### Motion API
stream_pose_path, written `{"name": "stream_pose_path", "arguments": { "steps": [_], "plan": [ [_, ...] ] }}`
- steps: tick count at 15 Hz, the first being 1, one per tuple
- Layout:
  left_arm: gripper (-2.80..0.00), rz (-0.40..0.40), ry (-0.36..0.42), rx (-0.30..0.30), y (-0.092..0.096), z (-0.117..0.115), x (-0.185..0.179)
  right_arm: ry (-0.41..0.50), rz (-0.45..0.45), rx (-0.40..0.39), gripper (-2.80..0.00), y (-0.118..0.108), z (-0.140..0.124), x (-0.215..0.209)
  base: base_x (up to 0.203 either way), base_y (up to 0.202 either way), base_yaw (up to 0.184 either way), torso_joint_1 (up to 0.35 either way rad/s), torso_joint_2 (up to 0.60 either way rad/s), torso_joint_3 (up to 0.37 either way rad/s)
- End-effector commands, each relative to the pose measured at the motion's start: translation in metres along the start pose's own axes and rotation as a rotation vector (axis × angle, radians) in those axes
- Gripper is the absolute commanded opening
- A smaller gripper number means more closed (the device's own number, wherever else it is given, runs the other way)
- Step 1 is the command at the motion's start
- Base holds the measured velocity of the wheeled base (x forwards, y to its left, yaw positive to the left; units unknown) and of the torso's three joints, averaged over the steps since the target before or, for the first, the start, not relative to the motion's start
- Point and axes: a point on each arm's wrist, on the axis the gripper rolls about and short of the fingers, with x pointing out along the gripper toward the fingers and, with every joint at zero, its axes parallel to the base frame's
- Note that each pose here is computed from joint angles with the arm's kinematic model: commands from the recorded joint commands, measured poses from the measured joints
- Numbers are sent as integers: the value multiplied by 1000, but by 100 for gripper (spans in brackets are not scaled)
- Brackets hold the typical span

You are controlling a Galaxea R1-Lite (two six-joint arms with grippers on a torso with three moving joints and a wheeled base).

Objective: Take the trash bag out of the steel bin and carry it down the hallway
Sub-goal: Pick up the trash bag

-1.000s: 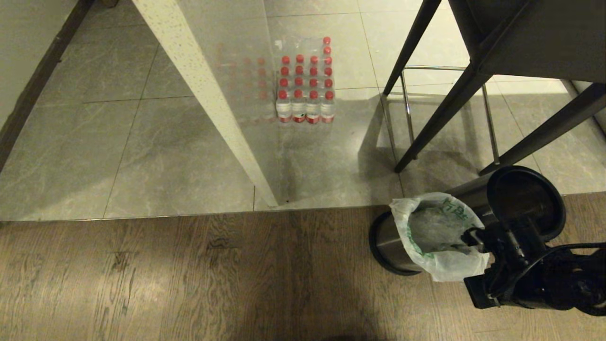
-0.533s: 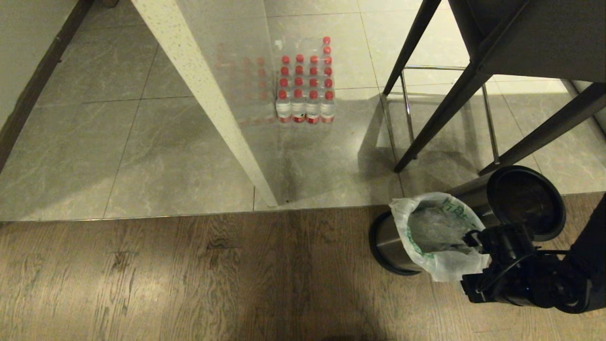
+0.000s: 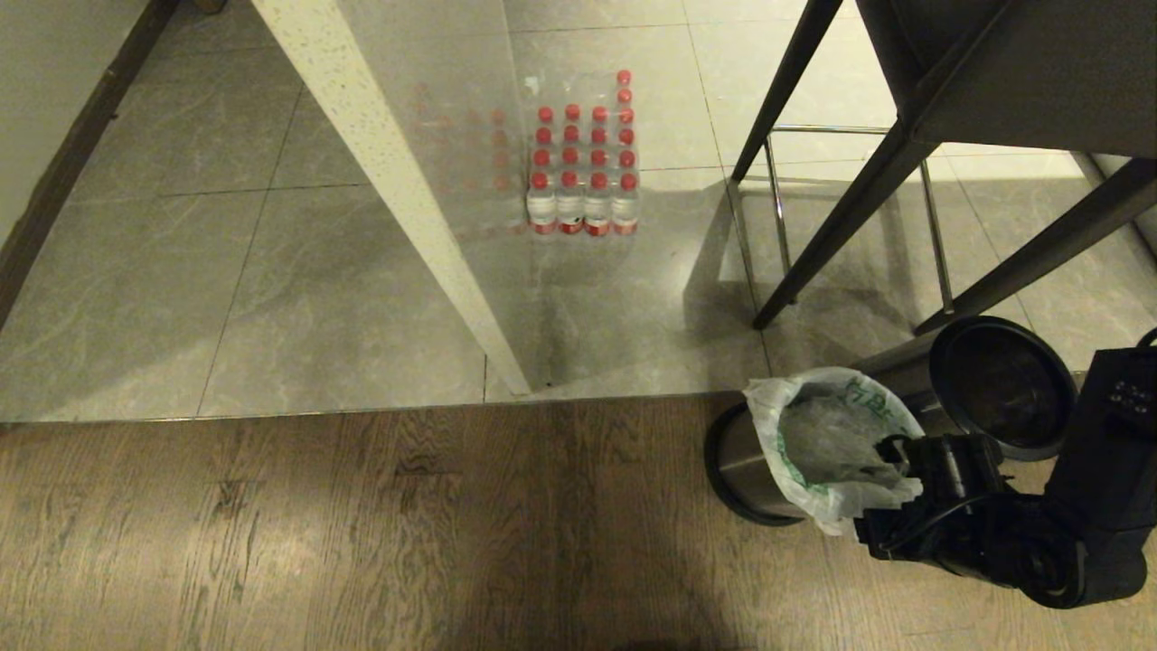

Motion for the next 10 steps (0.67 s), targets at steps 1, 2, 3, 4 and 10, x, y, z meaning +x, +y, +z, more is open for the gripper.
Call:
{"name": "stream_pose_path", "arguments": {
  "steps": [1, 2, 3, 4, 10],
  "plan": [
    [-280, 0, 1, 0, 0, 0, 0, -14, 4, 3, 0, 1, -1, 4, 0, 0, 0, 0, 0, 0],
    [-280, 0, 1, 0, 0, 0, 0, -31, 16, 3, -280, 2, 0, 7, 0, 0, 0, 0, 0, 0],
    [-280, 0, 1, 0, 0, 0, 0, -41, 22, -8, -280, 3, 1, 8, 0, 0, 0, 0, 0, 0],
    [-280, 0, 1, 0, 0, 0, 0, -47, 20, -21, -280, 3, 2, 8, 0, 0, 0, 0, 0, 0],
    [-280, 0, 1, 0, 0, 0, 0, -47, 15, -25, -280, 1, 0, 1, 0, 0, 0, 0, 0, 0]
  ]
}}
